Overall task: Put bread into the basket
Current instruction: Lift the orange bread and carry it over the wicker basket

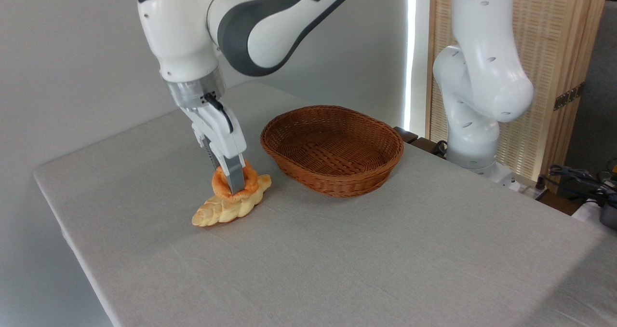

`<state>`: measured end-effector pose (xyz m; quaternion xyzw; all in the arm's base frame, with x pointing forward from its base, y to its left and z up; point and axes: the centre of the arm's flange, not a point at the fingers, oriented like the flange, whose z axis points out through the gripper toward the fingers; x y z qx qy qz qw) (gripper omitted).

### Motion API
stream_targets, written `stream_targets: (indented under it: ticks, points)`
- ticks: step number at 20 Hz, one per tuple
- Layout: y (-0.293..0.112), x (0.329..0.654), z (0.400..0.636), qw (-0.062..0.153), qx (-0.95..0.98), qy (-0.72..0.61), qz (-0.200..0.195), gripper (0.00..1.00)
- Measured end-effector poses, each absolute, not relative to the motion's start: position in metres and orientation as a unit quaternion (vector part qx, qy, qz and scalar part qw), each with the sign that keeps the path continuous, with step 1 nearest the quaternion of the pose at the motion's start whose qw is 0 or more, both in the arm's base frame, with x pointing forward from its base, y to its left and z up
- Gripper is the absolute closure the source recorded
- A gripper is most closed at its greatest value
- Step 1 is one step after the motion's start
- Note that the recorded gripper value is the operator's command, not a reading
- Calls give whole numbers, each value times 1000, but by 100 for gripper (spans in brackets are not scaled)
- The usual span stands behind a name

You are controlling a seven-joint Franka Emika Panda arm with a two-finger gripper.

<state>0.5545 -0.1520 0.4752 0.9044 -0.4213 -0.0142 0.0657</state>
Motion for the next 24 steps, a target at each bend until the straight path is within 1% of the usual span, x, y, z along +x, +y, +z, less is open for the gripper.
stream_targets:
  ticks: [3, 6, 11, 14, 18, 19, 21, 22, 23, 24]
  points:
    - [-151, 544, 491, 71, 902, -424, -22, 51]
    - [-150, 530, 509, 79, 900, -428, -31, 48]
    - [-149, 504, 530, 93, 893, -436, -62, 48]
    - [-149, 487, 535, 99, 888, -440, -84, 48]
    - [-161, 460, 529, 103, 884, -440, -115, 47]
    - [-166, 454, 527, 103, 885, -437, -120, 44]
    - [-177, 444, 521, 99, 889, -426, -134, 40]
    - [-182, 440, 518, 97, 892, -418, -140, 33]
    - [-187, 437, 514, 94, 896, -409, -147, 17]
    - [-190, 434, 510, 92, 897, -405, -152, 7]
